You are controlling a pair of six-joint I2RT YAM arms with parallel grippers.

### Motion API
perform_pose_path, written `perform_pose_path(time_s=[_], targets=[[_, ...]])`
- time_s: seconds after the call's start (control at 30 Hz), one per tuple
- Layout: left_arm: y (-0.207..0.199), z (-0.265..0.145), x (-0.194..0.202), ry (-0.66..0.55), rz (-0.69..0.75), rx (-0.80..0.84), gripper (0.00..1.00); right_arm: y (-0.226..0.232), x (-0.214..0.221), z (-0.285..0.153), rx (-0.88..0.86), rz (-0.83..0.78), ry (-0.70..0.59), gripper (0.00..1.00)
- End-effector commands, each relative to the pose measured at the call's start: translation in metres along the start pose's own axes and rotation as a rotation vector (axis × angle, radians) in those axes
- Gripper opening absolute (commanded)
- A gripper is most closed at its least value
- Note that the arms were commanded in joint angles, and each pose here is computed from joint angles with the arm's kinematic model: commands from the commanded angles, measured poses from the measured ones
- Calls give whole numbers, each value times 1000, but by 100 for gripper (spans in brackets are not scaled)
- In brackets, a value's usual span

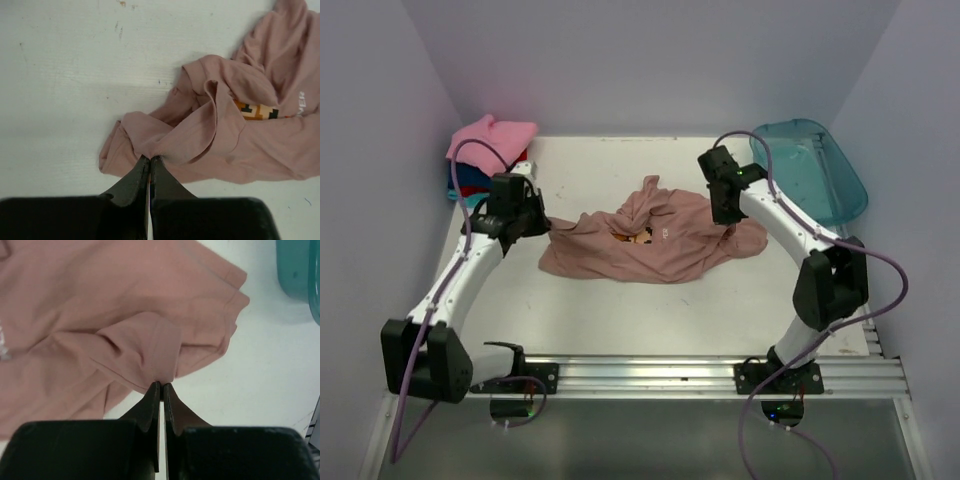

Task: Fold and stack the t-shirts
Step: Flatten out the tshirt

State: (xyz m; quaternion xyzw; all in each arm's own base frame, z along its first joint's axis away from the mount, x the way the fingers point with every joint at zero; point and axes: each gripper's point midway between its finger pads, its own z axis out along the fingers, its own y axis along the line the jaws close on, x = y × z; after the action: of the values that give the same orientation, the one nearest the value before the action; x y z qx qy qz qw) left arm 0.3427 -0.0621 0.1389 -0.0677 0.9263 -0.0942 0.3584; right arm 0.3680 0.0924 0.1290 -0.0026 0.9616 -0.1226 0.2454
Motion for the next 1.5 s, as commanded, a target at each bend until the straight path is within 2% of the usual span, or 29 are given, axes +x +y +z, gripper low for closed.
perform_pose_path(time_s=[0.0,0.17,0.2,0.27,0.53,0.57,0.6,0.67,0.7,0.73,0.77,0.83,0.93,0.97,1.0,1.03,1.07,1.1,1.17,1.2,1.27,1.3,1.33,1.37,1.4,1.47], targets=[[-11,-45,12,-7,-9,60,0,7,37,-41,-65,-57,55,0],[-20,-92,45,64,-43,116,0,13,103,-69,-105,-117,190,0],[-23,-106,46,35,-57,138,0,10,109,-79,-120,-109,183,0],[-23,-123,58,59,-74,136,0,1,130,-90,-115,-105,220,0],[-36,-175,91,115,-172,221,0,-38,176,-146,-113,-68,291,0],[-39,-181,95,137,-178,240,0,-46,182,-154,-96,-69,313,7],[-43,-186,96,153,-176,258,4,-52,180,-157,-78,-67,301,48],[-46,-200,84,113,-162,269,36,-56,174,-164,-94,-48,252,81],[-43,-202,75,80,-148,253,85,-55,171,-164,-93,-45,239,99],[-44,-204,66,45,-140,252,100,-56,165,-161,-80,-49,219,99],[-48,-203,49,-22,-128,273,100,-48,155,-154,-79,-46,200,99],[-52,-189,34,-60,-118,281,100,-40,142,-139,-62,-57,160,99],[-66,-146,3,-155,-103,336,100,-23,98,-103,-12,6,53,98],[-68,-135,-2,-169,-102,346,100,-18,89,-94,-22,21,44,92],[-73,-116,-2,-141,-87,369,99,-12,82,-77,-21,26,56,80],[-77,-103,-4,-136,-76,384,95,-10,72,-67,-18,50,45,25],[-82,-91,-15,-163,-60,403,88,-17,56,-52,3,128,23,0],[-83,-64,-10,-108,-47,404,65,-19,48,-42,18,155,20,0],[-97,-45,-21,-108,-18,451,41,-16,28,-14,27,180,11,0],[-102,-19,-12,-45,-14,469,22,-14,23,-6,31,184,13,0],[-122,-2,-22,-39,17,518,12,-6,11,18,50,167,49,0],[-124,23,-11,22,23,505,8,-2,8,24,52,164,60,0],[-136,32,-6,46,41,519,5,3,-3,30,47,171,53,0],[-147,38,-13,32,54,540,0,9,-3,45,44,167,78,0],[-149,57,-2,77,49,527,0,13,-4,53,38,166,85,0],[-159,69,-2,77,53,526,0,24,-8,69,18,165,112,0]])
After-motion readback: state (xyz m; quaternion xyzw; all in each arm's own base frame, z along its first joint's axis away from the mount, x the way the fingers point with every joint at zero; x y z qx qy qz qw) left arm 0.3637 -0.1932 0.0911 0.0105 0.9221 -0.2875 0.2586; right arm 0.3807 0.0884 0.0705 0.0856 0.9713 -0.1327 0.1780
